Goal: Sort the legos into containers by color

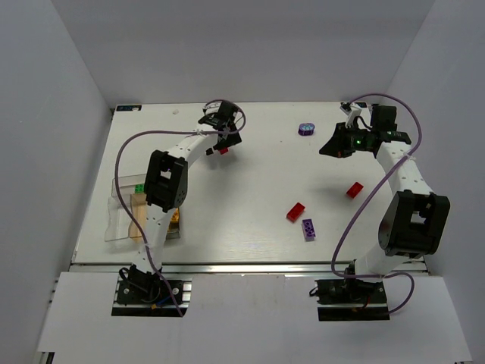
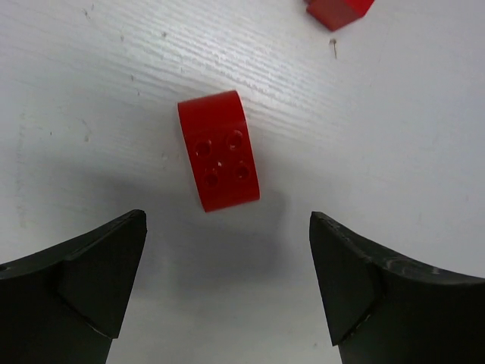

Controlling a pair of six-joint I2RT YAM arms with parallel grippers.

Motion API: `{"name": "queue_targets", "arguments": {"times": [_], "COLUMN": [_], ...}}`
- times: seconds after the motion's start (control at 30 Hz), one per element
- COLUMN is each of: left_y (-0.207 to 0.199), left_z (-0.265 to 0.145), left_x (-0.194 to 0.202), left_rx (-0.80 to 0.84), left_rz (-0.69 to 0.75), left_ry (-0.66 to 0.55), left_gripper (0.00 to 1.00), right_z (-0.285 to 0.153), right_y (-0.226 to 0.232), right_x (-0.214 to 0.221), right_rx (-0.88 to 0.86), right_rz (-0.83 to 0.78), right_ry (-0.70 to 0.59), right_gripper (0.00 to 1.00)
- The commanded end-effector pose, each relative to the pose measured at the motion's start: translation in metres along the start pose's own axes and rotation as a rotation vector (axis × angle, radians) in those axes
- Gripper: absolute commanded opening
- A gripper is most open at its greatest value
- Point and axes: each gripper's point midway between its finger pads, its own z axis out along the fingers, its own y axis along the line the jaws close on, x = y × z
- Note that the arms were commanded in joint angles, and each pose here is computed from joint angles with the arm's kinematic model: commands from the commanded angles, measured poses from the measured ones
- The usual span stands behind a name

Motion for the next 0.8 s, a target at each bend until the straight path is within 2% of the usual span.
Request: {"name": "queue_targets", "arguments": {"times": [0.0,0.17,0.23,0.43,0.47,0.53,0.57,0.63,0.67,0.77], "left_y": [-0.002,-0.003,-0.003,0.005,0.006,0.009,0.009,0.01,0.013,0.011], "left_z": [-0.003,0.014,0.018,0.028,0.029,0.029,0.029,0.029,0.028,0.013], "left_x": [-0.027,-0.033,-0.03,-0.022,-0.021,-0.025,-0.024,-0.022,-0.025,-0.032], "left_rx": [-0.033,-0.057,-0.058,-0.082,-0.085,-0.086,-0.085,-0.085,-0.087,-0.064], "left_rz": [-0.073,-0.071,-0.068,-0.063,-0.059,-0.068,-0.067,-0.064,-0.072,-0.065], "left_ry": [-0.083,-0.091,-0.086,-0.058,-0.055,-0.056,-0.053,-0.043,-0.044,-0.045], "left_gripper": [0.98,0.95,0.87,0.75,0.68,0.59,0.45,0.3,0.18,0.06], "right_z": [-0.008,-0.01,-0.011,-0.014,-0.013,-0.013,-0.013,-0.014,-0.014,-0.014], "right_y": [0.007,0.009,0.01,0.01,0.01,0.011,0.011,0.01,0.011,0.012], "right_x": [-0.019,-0.022,-0.023,-0.024,-0.024,-0.024,-0.024,-0.024,-0.024,-0.025], "right_rx": [0.003,0.003,0.003,0.004,0.003,0.0,0.0,0.002,0.001,0.0], "right_rz": [-0.049,-0.057,-0.059,-0.06,-0.059,-0.059,-0.059,-0.057,-0.057,-0.062], "right_ry": [-0.044,-0.054,-0.057,-0.063,-0.062,-0.063,-0.063,-0.063,-0.064,-0.066], "right_gripper": [0.06,0.06,0.06,0.06,0.06,0.06,0.06,0.06,0.06,0.06]}}
